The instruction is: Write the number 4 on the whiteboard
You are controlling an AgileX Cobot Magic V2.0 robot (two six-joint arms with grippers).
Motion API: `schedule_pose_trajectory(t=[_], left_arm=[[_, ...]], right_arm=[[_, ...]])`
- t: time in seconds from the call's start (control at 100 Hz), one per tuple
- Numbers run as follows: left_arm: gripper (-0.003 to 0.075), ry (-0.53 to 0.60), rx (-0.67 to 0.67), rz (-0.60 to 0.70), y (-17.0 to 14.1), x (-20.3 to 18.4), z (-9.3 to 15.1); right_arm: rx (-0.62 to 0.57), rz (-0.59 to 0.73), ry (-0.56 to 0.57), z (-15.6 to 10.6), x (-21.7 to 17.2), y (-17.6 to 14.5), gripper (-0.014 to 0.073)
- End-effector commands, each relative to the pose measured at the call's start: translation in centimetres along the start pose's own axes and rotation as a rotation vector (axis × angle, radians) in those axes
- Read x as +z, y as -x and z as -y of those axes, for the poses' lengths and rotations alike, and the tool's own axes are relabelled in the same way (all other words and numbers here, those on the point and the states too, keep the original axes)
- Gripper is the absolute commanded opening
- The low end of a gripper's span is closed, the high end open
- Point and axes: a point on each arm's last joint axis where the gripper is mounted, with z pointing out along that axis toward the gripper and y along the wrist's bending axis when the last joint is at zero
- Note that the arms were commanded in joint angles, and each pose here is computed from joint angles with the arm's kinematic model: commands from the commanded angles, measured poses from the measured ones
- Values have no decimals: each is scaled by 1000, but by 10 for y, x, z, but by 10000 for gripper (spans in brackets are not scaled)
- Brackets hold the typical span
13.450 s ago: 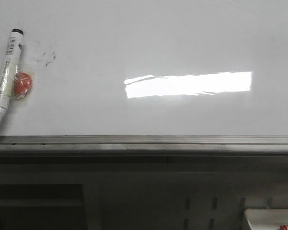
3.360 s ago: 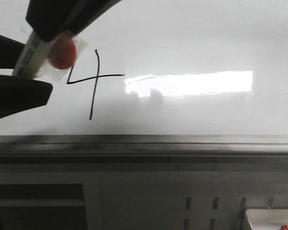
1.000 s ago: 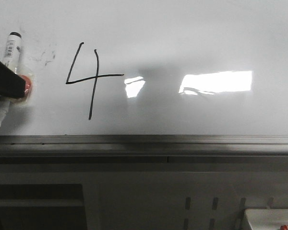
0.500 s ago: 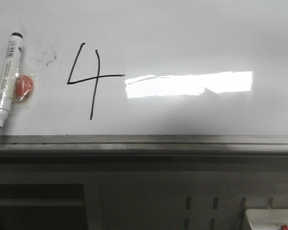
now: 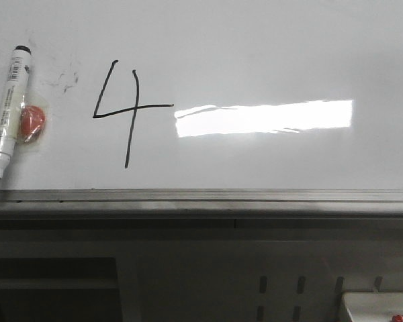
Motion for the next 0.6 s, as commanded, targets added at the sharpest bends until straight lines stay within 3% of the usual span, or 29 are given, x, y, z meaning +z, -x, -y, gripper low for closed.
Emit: schedule_pose_trajectory(t=[0.0, 0.38, 0.59], left_arm=[[-20, 22, -4, 71, 13, -1, -1], [-20, 22, -4, 71, 13, -1, -1], [-20, 50, 11, 42, -7, 3, -6]], right_arm=[[-5, 101, -31, 3, -3, 14, -64], [-5, 97, -30, 3, -3, 13, -64], [-5, 97, -30, 3, -3, 13, -64]])
